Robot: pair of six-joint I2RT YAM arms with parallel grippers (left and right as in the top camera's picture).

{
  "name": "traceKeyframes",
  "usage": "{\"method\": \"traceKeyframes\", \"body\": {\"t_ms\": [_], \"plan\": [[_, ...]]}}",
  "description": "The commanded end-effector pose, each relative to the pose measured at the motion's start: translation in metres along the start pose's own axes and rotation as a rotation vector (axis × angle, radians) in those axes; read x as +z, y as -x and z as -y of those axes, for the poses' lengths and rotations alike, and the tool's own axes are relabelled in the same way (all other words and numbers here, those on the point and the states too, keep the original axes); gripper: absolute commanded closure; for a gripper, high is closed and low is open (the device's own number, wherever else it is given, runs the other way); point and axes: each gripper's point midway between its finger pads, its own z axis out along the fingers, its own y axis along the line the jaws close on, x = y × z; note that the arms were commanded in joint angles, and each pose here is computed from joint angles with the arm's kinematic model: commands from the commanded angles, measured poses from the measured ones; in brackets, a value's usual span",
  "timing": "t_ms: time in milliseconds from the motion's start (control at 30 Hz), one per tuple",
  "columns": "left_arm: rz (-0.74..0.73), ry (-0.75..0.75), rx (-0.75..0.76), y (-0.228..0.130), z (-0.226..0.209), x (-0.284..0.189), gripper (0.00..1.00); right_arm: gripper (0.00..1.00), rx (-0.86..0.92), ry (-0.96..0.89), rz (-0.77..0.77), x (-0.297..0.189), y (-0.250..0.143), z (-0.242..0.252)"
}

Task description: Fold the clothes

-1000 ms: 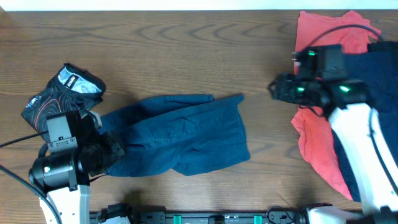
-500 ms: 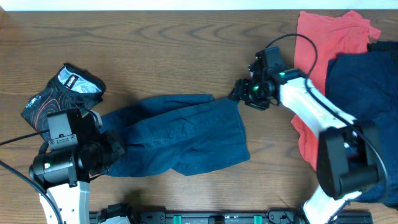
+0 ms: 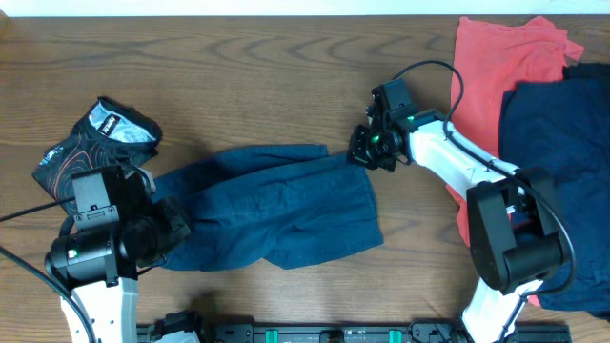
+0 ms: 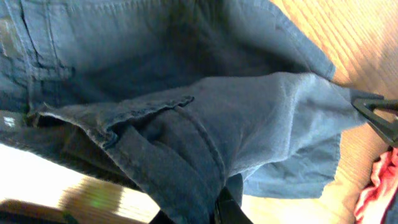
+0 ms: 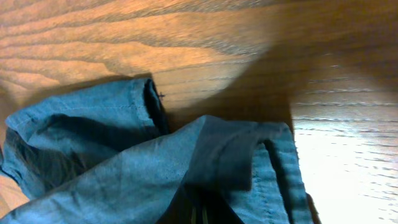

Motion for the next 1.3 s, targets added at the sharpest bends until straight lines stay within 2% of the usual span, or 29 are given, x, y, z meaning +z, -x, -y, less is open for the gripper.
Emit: {"method": "traceKeyframes", "body": {"t_ms": [0, 100, 200, 333, 500, 700, 900, 1267], "plan": [[0.047, 0.036, 0.009, 0.010, -0.005, -0.004, 0.94, 0.99, -0.038, 0.046, 0.156, -0.055, 0.036, -0.011], [0.073, 0.081, -0.002, 0.015, -0.013, -0.004, 0.94, 0.99, -0.087, 0.090, 0.308, -0.122, 0.065, -0.023], [0.098, 0.126, -0.082, 0.018, -0.021, -0.006, 0.94, 0.99, -0.153, 0.113, 0.404, -0.177, 0.073, -0.037], [0.141, 0.164, -0.152, 0.025, -0.028, -0.007, 0.94, 0.99, -0.222, 0.115, 0.419, -0.200, 0.064, -0.052], [0.182, 0.181, -0.226, 0.032, -0.032, -0.009, 0.94, 0.99, -0.319, 0.097, 0.420, -0.193, 0.055, -0.068], [0.191, 0.202, -0.269, 0.031, -0.036, -0.010, 0.94, 0.99, -0.554, 0.086, 0.560, -0.196, 0.063, -0.110], [0.268, 0.336, -0.355, 0.037, -0.062, -0.019, 0.94, 0.99, -0.617, 0.085, 0.658, -0.192, 0.071, -0.138], [0.374, 0.448, -0.393, 0.063, -0.081, -0.016, 0.94, 0.99, -0.668, 0.099, 0.586, -0.104, 0.079, -0.155]]}}
